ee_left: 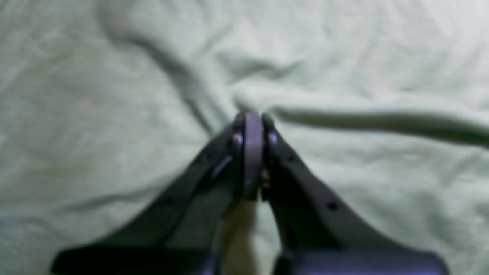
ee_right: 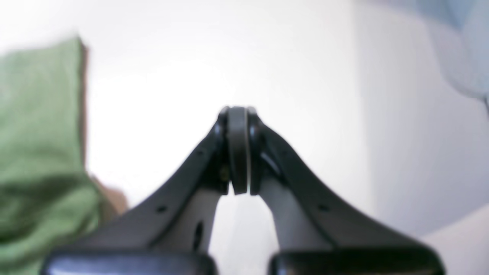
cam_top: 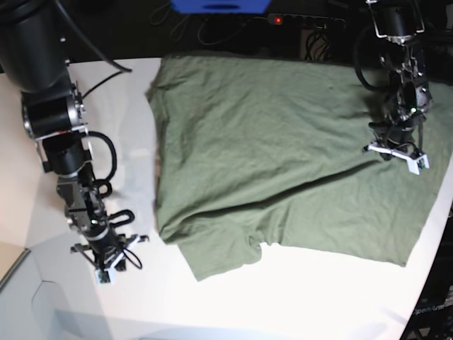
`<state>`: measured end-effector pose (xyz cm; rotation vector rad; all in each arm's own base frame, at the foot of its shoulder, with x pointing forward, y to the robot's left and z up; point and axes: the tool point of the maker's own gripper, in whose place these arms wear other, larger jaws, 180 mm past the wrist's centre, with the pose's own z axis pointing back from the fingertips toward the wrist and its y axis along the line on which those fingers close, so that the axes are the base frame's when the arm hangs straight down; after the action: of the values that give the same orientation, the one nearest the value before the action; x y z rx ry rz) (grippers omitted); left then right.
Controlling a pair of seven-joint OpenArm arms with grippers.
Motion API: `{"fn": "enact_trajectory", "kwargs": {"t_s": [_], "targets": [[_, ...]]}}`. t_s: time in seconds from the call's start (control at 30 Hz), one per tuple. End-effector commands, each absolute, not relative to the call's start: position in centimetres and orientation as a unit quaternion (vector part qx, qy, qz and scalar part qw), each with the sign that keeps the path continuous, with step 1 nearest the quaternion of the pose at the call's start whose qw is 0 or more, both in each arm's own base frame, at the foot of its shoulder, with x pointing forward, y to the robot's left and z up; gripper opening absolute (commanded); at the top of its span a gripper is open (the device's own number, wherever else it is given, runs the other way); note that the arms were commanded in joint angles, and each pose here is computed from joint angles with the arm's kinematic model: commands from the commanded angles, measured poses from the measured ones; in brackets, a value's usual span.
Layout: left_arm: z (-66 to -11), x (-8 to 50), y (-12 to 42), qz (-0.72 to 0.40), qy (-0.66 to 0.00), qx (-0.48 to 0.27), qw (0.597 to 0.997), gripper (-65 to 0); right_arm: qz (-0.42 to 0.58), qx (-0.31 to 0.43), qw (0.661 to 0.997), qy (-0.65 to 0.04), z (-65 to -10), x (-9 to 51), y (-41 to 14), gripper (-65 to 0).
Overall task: Layout the t-shirt on the table in an organized manner, then fold the t-shirt properly
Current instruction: 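Pull the green t-shirt edge outward with the right gripper and release, then grasp the t-shirt side with the right gripper and drag it outward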
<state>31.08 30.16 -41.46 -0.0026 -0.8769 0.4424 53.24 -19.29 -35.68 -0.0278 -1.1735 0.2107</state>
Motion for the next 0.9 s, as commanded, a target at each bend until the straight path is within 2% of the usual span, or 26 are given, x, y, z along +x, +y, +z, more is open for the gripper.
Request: {"fn": "enact_trajectory", "kwargs": {"t_s": [0.0, 0.17, 0.3, 0.43, 0.57, 0.77, 0.87], "targets": [[-38.8, 32.6, 30.6, 0.204, -0.46, 0.001, 0.864, -64.9, 0.099, -0.014, 0.804, -0.586, -32.7, 54.6, -19.6, -65.0], [-37.1, 33.3, 29.3, 0.191, -0.463, -0.013, 0.866, -64.9, 0.133, -0.016, 0.815, -0.564, -33.6, 51.2, -19.4, -65.0], [-38.3, 33.8, 29.7, 0.201, -0.453, -0.012, 0.868, -64.9, 0.109, 0.013, 0.827, -0.552, -33.7, 47.2, -18.7, -65.0], [-40.5, 33.4, 30.8, 0.219, -0.427, -0.007, 0.877, -64.9, 0.104, 0.035, 0.855, -0.507, -34.5, 43.7, -16.6, -65.0], [-41.2, 33.6, 31.6, 0.227, -0.416, -0.002, 0.881, -64.9, 0.154, 0.085, 0.868, -0.464, -35.3, 40.2, -13.2, -54.2], [-40.9, 34.3, 31.7, 0.23, -0.421, -0.005, 0.878, -64.9, 0.149, 0.119, 0.878, -0.44, -34.0, 37.0, -10.7, -30.8], [-40.9, 34.3, 31.6, 0.23, -0.42, -0.005, 0.878, -64.9, 0.127, 0.129, 0.889, -0.421, -34.7, 36.5, -10.4, -26.9]]}}
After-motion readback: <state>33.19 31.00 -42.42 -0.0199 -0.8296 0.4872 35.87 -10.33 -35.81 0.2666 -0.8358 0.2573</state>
